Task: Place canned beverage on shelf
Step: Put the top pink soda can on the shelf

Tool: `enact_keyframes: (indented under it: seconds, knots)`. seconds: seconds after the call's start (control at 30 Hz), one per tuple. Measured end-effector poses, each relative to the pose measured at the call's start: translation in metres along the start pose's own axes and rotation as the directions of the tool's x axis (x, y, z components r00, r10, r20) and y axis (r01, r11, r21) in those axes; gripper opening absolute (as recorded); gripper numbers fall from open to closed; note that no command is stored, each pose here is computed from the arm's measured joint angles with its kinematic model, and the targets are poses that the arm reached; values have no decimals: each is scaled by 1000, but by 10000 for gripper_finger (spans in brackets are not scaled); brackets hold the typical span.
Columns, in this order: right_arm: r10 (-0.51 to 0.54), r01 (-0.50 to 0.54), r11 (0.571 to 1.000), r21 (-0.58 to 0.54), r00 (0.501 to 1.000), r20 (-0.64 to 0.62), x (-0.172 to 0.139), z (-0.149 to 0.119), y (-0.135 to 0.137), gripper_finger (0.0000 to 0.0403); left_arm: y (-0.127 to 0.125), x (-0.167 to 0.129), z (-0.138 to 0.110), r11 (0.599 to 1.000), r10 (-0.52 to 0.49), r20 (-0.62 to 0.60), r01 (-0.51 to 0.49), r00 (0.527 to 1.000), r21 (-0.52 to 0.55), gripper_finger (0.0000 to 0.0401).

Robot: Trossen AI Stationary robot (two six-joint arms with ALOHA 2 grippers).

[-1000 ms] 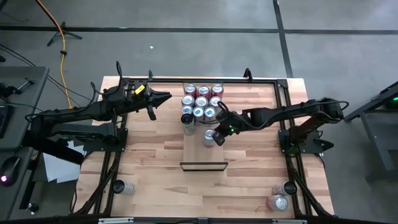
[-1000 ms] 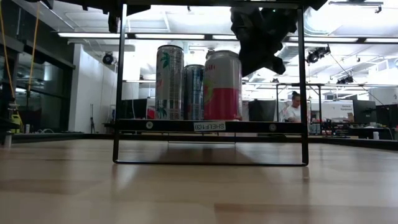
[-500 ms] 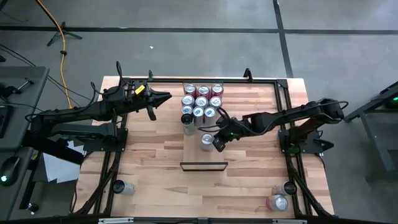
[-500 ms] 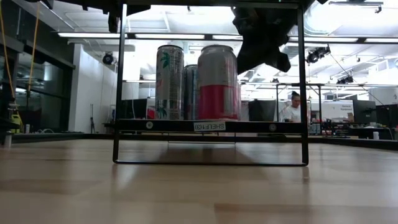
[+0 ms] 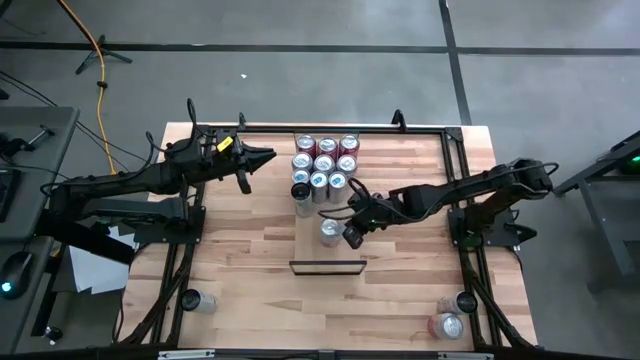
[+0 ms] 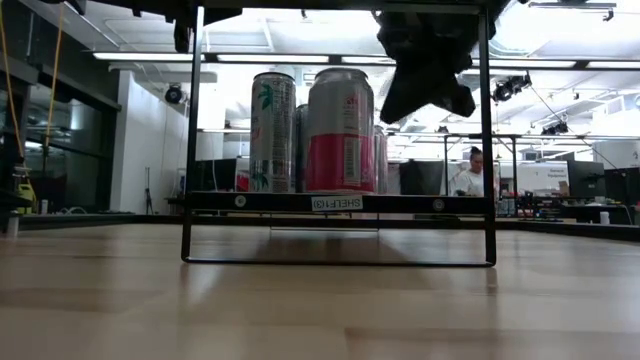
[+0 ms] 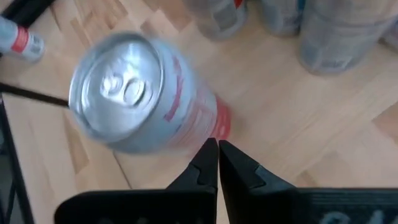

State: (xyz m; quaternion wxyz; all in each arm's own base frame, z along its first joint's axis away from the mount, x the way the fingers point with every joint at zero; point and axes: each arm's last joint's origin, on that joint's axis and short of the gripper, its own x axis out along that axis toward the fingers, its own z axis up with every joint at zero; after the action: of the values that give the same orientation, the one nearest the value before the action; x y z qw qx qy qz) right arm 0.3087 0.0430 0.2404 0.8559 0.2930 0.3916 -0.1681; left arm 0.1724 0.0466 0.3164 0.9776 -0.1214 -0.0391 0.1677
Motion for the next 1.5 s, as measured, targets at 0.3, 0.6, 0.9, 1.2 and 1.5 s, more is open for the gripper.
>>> enact_keyframes:
  seconds: [0.3, 0.6, 0.9, 1.2, 1.5]
  knots:
    - [48, -51, 998, -45, 996, -70, 29, -6, 4, 0, 0, 0, 0, 1000, 0, 0, 0, 1000, 16, 0]
    - [39, -39, 997, -66, 999, -3, 35, -2, 5, 0, 0, 0, 0, 1000, 1, 0, -1, 1000, 17, 1]
    - [110, -107, 990, -93, 994, 28, 43, 2, 11, 0, 0, 0, 0, 1000, 0, 0, 0, 1000, 17, 1]
    - [159, -151, 983, -106, 985, 68, 47, 8, 13, 0, 0, 0, 0, 1000, -6, -2, 6, 1000, 16, 0]
    - [214, -205, 973, -106, 974, 75, 56, 9, 16, 0, 0, -2, 1, 1000, -10, 6, 10, 1000, 16, 1]
